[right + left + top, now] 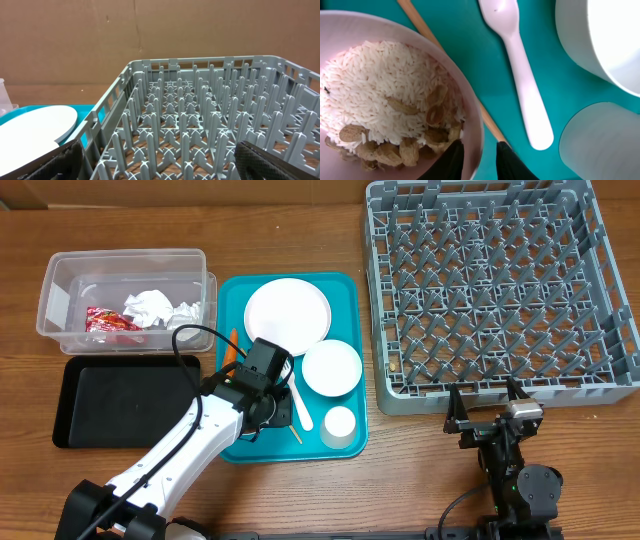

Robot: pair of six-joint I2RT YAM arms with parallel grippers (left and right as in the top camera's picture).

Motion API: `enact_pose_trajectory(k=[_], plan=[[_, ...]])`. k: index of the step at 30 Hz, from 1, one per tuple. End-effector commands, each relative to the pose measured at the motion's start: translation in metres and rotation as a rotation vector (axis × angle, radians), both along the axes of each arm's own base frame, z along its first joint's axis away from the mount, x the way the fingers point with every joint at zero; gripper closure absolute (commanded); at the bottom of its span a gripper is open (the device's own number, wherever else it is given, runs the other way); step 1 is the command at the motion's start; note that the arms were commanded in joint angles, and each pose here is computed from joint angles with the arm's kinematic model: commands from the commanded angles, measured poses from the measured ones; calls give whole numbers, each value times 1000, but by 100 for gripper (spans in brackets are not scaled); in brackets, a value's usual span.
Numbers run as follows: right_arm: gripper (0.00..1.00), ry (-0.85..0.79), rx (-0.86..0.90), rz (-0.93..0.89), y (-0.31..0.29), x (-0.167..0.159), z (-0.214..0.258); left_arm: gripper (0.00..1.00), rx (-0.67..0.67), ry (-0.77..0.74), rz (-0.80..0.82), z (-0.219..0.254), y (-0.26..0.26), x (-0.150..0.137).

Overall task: Sort waste into correct bins and load items into the dishwasher
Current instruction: 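Lower the left gripper onto the rim of the pink rice bowl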

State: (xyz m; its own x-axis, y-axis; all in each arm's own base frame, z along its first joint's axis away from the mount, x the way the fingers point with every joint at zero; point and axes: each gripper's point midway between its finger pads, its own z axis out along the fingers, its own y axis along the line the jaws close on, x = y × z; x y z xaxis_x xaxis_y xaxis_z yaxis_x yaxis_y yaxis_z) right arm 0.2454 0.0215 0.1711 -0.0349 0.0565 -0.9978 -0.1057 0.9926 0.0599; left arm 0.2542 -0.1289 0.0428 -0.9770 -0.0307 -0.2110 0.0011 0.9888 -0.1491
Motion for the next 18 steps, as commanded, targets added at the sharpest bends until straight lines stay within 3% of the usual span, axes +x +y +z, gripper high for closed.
enact_pose_trajectory(k=[1,18], plan=[[0,-8,-3,-3,-1,0,-1,76,23,-11,7,-3,4,1],[0,-8,-3,-3,-1,0,-1,76,47,-21,14,-9,9,1]])
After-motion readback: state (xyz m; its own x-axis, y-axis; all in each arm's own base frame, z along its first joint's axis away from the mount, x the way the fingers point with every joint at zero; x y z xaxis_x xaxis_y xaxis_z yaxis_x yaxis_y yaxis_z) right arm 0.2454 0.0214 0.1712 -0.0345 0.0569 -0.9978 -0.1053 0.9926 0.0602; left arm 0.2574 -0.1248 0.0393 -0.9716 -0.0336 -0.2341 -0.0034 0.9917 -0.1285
